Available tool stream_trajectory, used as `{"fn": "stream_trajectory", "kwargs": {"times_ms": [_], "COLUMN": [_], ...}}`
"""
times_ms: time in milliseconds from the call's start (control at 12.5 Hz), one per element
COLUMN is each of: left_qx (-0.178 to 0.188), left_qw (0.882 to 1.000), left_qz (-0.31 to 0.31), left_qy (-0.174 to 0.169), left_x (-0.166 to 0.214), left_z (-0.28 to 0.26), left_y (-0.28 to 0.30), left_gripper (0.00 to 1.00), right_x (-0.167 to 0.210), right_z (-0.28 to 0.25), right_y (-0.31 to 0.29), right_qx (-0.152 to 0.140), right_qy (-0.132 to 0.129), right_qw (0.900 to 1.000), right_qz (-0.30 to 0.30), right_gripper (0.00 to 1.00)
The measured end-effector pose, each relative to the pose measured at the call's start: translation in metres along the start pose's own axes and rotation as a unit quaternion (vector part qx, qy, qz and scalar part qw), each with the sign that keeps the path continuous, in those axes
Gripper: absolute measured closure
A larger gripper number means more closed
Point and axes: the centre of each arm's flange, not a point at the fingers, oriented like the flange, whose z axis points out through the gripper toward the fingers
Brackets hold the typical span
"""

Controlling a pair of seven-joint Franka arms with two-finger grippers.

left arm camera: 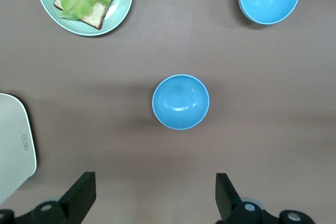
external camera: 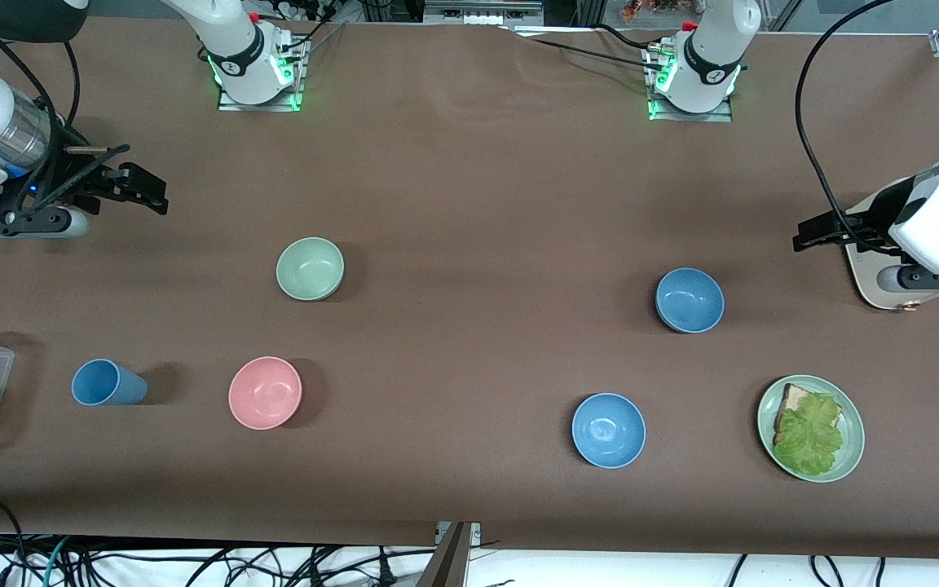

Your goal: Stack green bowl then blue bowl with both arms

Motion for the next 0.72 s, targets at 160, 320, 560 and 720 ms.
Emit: {"fn": "stream_trajectory", "kwargs": {"times_ms": [160, 320, 560, 720], "left_qx": [0.000, 0.000, 0.000, 0.000], "left_qw": [1.000, 1.000, 1.000, 1.000], "left_qz": [0.000, 0.000, 0.000, 0.000], "left_qy": [0.000, 0.000, 0.000, 0.000], "left_x": [0.0000, 0.0000, 0.0000, 0.0000], "left_z": [0.0000, 0.0000, 0.0000, 0.0000], "left_y": [0.0000, 0.0000, 0.0000, 0.0000], "left_gripper": [0.00, 0.00, 0.00, 0.00], "right_x": [-0.0005, -0.0009, -0.0009, -0.0011], "right_z": [-0.0015, -0.0029, -0.0029, -0.0027], "right_y": [0.0000, 0.0003, 0.0004, 0.0004], "right_qx": [0.000, 0.000, 0.000, 0.000], "right_qy": [0.001, 0.003, 0.003, 0.002], "right_qw": [1.000, 1.000, 1.000, 1.000], "right_qz": [0.000, 0.000, 0.000, -0.001], "right_gripper": [0.00, 0.00, 0.00, 0.00]}}
